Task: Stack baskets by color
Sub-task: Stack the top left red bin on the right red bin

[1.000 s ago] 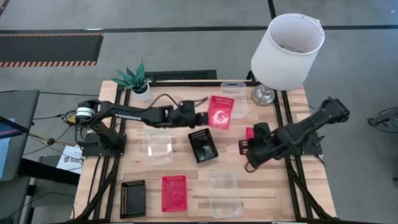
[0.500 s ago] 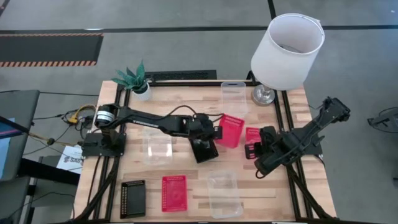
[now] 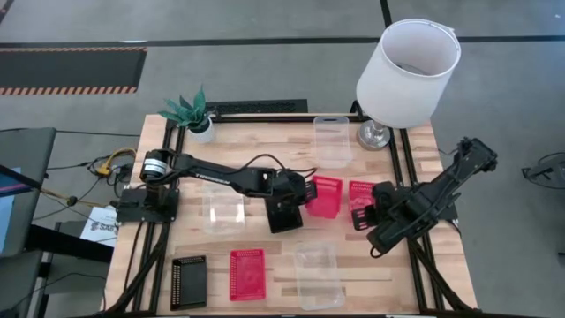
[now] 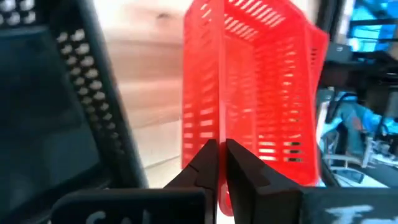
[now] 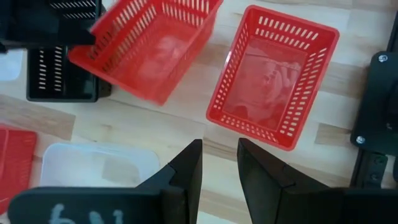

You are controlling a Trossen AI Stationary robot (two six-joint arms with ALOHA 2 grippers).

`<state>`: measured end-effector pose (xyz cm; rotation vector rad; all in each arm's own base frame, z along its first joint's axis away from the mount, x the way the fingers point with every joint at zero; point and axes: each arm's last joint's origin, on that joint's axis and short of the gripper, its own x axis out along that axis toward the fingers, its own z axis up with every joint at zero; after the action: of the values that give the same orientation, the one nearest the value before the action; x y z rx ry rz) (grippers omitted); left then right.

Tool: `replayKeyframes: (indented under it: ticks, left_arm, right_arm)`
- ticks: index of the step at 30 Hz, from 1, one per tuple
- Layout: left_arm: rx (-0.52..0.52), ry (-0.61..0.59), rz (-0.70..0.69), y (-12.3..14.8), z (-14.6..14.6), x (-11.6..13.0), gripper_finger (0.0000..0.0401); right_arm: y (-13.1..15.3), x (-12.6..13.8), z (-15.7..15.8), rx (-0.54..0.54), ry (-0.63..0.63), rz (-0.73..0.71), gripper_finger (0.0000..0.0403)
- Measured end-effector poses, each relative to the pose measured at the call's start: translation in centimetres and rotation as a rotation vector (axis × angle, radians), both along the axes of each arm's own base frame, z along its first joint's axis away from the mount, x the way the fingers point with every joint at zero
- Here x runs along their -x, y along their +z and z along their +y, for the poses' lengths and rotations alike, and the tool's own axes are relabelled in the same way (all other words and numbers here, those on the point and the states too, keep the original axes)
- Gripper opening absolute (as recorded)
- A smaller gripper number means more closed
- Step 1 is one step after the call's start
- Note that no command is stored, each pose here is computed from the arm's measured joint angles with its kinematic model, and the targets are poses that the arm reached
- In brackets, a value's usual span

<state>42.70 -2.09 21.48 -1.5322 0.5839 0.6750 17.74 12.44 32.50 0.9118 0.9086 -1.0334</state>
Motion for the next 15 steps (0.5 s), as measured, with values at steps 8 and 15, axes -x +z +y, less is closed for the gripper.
replayKeyframes:
  ticks: [8,15]
  left_arm:
    - [0.059,-0.008,0.005,-1.13,-0.07,-0.55,0.0047]
    - [0.007,-0.074,-0.058,-0.69,0.82,-1.01,0.0114]
  right_arm:
    - [0.12,0.29,-0.13,0.006,0.003,0.009,0.0122]
    - [0.12,0.17,-0.3,0.004,-0.011,0.008,0.0123]
